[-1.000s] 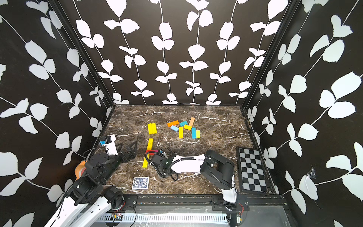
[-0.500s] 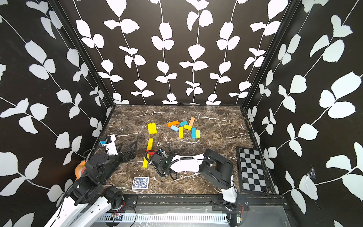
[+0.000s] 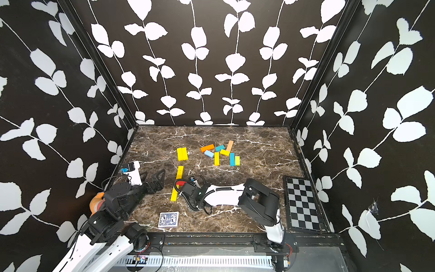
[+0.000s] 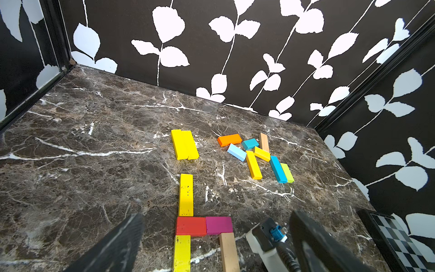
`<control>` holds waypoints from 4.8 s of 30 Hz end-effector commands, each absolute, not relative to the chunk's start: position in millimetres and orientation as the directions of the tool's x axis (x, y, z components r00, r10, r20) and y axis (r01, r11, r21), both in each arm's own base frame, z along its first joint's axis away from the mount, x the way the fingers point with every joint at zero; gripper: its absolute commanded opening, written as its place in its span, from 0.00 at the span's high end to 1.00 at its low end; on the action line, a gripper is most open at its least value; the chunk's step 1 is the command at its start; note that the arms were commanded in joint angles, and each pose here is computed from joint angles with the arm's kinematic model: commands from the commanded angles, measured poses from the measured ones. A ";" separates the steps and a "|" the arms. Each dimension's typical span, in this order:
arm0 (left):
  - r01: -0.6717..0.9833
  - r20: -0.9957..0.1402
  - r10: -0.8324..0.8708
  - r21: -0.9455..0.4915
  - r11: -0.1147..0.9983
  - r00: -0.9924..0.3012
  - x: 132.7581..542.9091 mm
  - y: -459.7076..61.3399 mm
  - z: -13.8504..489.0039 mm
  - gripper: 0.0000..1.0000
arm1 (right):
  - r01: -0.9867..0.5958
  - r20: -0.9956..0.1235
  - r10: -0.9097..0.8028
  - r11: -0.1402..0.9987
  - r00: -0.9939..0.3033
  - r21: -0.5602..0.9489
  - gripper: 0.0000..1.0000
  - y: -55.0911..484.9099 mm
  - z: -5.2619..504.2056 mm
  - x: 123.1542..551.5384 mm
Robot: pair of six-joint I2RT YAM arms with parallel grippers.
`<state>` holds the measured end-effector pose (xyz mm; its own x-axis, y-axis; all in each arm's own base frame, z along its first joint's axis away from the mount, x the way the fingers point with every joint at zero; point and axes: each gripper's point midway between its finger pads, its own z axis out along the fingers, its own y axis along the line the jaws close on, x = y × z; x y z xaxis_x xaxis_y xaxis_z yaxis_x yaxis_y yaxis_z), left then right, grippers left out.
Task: Assemble the letter h with building blocks
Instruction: Assemble the building block at the center of the board, then pick up the building block from the center of the board, then place the building block at the center of the board.
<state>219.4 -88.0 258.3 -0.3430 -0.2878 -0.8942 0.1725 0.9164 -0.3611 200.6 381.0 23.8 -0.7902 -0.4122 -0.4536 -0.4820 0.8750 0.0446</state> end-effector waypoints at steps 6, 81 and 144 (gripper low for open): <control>0.161 -0.895 -0.266 -0.340 0.927 -0.357 223.2 -88.4 252.2 0.01 | -0.513 -0.540 -0.394 0.855 -0.744 0.083 0.10 381.6 56.9 205.6; -0.040 -0.404 -0.038 -0.005 0.999 -0.914 453.1 -113.4 20.7 0.37 | -0.225 -0.590 0.055 0.893 -0.806 0.390 0.10 229.0 92.5 278.8; 0.180 -0.544 0.063 -0.163 0.970 -0.837 335.8 -287.9 57.7 0.80 | -0.019 -0.551 0.202 0.929 -0.810 0.368 0.10 174.5 61.7 308.2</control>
